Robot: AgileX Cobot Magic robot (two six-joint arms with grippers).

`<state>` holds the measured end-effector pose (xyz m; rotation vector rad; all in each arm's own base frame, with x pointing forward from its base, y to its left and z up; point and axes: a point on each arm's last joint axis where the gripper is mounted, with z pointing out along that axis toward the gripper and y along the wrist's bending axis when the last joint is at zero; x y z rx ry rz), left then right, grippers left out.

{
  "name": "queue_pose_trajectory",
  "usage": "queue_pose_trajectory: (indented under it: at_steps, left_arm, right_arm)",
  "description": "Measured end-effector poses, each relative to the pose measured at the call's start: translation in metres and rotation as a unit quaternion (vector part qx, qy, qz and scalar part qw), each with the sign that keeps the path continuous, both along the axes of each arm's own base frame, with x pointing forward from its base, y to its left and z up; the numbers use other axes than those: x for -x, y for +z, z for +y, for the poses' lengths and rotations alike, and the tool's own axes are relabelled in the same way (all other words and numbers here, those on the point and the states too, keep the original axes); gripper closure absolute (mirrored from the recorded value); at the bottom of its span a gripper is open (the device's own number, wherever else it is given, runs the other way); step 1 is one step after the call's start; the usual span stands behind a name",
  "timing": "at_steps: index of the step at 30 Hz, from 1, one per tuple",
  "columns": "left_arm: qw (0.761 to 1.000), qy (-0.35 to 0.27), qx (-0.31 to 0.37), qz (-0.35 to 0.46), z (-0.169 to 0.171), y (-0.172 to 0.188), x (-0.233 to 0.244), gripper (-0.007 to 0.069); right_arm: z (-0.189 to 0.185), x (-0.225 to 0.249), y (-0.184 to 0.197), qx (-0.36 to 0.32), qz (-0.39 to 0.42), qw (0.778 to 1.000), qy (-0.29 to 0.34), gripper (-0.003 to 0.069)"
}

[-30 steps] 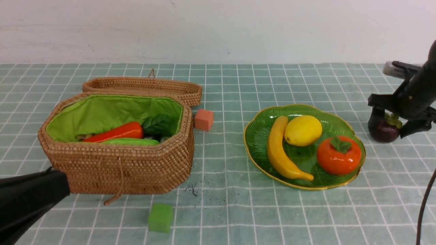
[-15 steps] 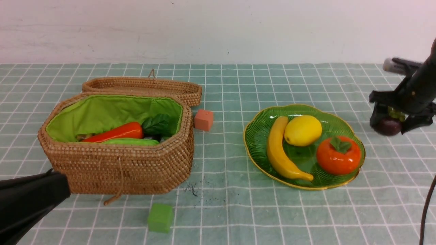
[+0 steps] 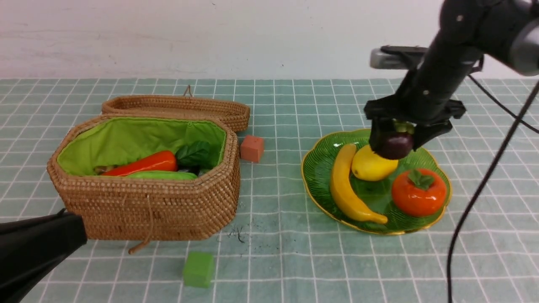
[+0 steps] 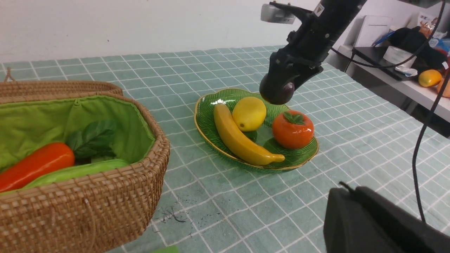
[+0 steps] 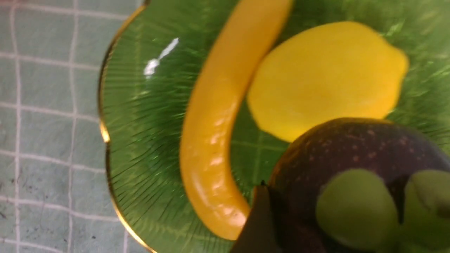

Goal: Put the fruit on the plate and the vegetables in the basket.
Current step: Use the right arm to grab a mangosteen and put it into the right plate

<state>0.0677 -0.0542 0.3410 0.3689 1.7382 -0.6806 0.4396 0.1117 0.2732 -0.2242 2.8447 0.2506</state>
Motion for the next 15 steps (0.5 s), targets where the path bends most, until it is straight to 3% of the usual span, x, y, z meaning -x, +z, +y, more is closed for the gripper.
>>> queue_pose_trajectory:
  at_steps: [7,15]
  left_arm:
    - [1.0,0.0,0.0,0.0,0.0,-0.0001,0.0,0.0618]
    - [1.0,0.0,-0.001,0.001,0.0,-0.0004,0.0001,0.0618]
  right_arm:
    - [0.0129,0.0,-0.011,0.003,0.013,1.0,0.007,0.0037]
    - [0.0135,0.0002,-0.0109,0.0,0.015,1.0,0.001,0.0043]
